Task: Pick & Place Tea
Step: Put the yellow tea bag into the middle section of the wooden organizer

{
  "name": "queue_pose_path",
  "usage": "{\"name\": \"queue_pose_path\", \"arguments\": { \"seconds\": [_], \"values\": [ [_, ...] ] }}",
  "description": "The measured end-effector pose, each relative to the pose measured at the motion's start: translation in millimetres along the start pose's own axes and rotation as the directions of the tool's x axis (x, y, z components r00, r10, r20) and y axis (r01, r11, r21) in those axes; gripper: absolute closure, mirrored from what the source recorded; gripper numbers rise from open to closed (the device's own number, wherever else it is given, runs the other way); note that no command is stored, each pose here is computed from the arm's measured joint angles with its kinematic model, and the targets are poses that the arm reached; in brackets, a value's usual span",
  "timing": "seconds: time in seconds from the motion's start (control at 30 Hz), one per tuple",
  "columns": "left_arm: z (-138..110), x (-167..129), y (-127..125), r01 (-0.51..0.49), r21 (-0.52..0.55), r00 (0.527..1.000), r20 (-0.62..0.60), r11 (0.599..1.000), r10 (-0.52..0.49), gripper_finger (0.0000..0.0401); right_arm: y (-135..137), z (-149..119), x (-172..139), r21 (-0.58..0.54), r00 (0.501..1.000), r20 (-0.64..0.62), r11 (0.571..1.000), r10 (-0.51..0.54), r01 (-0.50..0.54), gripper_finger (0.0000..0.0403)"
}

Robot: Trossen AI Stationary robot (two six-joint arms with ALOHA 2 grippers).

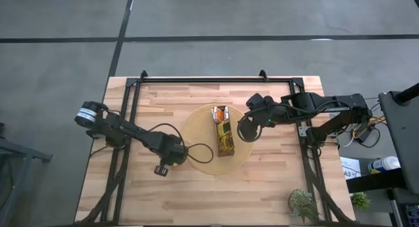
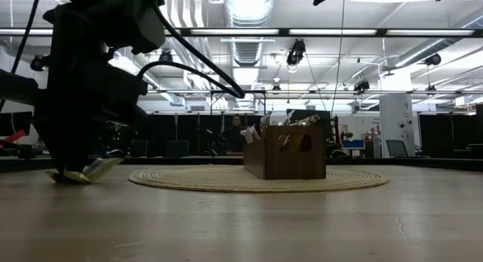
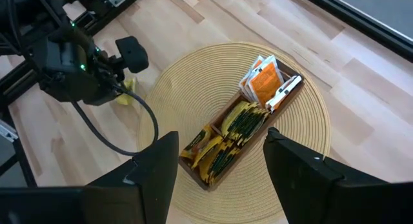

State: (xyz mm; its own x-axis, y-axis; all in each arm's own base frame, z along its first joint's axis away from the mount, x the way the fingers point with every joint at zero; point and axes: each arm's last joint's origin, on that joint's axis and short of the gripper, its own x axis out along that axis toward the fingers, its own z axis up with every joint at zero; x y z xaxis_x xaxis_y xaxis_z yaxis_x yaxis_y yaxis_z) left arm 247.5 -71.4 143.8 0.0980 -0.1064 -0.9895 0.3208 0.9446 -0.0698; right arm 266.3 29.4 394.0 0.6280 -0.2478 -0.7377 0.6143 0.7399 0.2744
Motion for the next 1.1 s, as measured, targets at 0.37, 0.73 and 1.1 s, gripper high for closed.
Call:
{"name": "queue_pose_path", "arguments": {
  "seconds": [0.37,0.73,1.1],
  "values": [
    [6,-48,1,0.028,-0.089,0.999,0.048,0.996,-0.024,0.04,-7,2,-17,-0.019,0.999,0.03,0.999,0.032,-0.031,0.0179],
    [18,-137,41,0.266,-0.38,0.833,0.553,0.886,-0.013,0.0401,-36,4,-73,0.008,0.978,0.188,0.996,0.086,-0.089,0.0179],
    [27,-154,109,0.742,-0.468,0.53,0.848,0.48,0.008,0.0401,-43,1,-80,-0.046,0.98,0.182,0.997,0.077,-0.069,0.0179]
  ]
}}
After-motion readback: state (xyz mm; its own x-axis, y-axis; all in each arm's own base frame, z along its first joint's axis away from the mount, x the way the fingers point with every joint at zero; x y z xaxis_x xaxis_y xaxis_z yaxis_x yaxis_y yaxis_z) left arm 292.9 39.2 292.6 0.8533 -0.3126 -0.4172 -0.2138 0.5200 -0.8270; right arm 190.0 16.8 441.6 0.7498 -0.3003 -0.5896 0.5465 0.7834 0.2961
